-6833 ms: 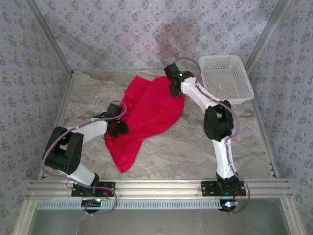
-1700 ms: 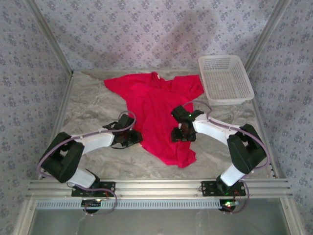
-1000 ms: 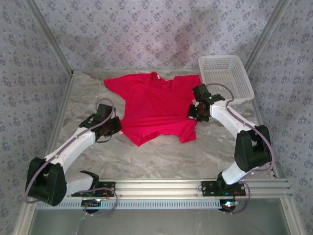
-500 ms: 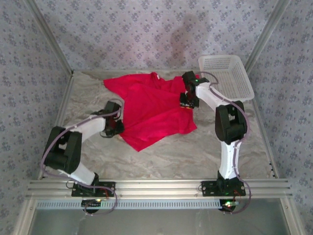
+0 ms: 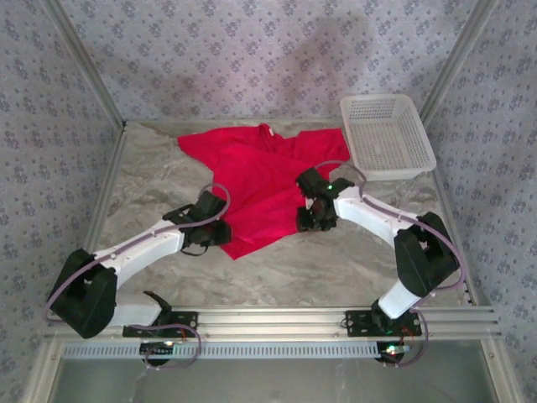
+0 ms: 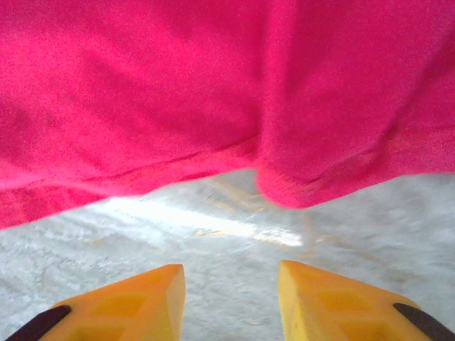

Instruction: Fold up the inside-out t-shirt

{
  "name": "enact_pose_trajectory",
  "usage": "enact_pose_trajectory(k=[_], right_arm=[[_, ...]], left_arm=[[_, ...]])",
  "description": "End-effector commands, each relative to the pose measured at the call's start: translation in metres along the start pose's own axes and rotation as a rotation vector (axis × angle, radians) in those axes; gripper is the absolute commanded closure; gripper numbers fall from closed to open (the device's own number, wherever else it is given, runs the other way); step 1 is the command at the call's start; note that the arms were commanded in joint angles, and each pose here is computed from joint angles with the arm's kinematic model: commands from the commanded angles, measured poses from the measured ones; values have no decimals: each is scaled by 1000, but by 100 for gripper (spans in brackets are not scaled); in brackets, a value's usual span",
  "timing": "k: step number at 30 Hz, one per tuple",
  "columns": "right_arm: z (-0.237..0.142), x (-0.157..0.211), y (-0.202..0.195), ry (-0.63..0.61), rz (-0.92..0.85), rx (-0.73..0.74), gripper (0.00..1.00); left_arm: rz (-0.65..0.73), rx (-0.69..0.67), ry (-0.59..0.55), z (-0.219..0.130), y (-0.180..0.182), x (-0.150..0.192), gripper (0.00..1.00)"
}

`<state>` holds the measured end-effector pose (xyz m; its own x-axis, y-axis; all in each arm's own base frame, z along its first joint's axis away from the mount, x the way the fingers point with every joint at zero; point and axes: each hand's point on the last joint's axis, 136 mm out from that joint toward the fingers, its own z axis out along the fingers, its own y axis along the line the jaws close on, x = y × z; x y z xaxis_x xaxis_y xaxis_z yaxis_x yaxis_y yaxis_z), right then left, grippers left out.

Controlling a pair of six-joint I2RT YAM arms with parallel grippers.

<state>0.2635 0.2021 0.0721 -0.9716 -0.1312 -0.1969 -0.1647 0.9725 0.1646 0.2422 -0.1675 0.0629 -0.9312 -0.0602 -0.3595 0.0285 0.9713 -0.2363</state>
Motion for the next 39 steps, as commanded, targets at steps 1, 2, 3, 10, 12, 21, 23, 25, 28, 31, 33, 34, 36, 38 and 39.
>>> enact_pose_trajectory(k=[1,2,3,10,12,21,23,25,28,31,33,34,36,38,39], right_arm=[[9,1,21,-40,51,-69,53],[11,-3,29,-58,57,-88,51],[13,-4,33,-64,67,-92,48],[21,-22,63,-117,113,-106,35],[28,-26,65,-106,109,-74,35],[47,-61,65,-145,119,46,64],[45,-64,65,-146,119,55,83],[37,-69,69,-161,121,46,99],[20,-67,70,-156,117,42,100],[-1,-67,77,-165,116,2,100],[-11,-64,81,-153,117,-36,100],[-15,-65,82,-154,120,-48,100],[-22,-66,85,-160,123,-72,100],[-26,-68,87,-161,124,-89,100],[-27,-68,88,-158,125,-96,100]], left_arm=[[-9,69,-58,4,-17,-15,58],[-4,84,-67,6,-21,-18,56],[-3,91,-72,7,-24,-21,55],[2,50,-58,14,-19,-20,61],[3,29,-57,14,-13,-17,62],[120,51,-87,4,-18,-13,63],[175,68,-109,0,-24,-15,63],[229,84,-131,-1,-30,-18,61],[385,195,-152,1,-53,-17,64],[557,265,-212,1,-77,-14,60],[643,277,-245,1,-87,-13,57],[669,274,-260,2,-90,-16,56],[694,264,-272,4,-94,-21,53],[721,259,-262,10,-97,-23,51],[730,259,-253,13,-99,-23,50]])
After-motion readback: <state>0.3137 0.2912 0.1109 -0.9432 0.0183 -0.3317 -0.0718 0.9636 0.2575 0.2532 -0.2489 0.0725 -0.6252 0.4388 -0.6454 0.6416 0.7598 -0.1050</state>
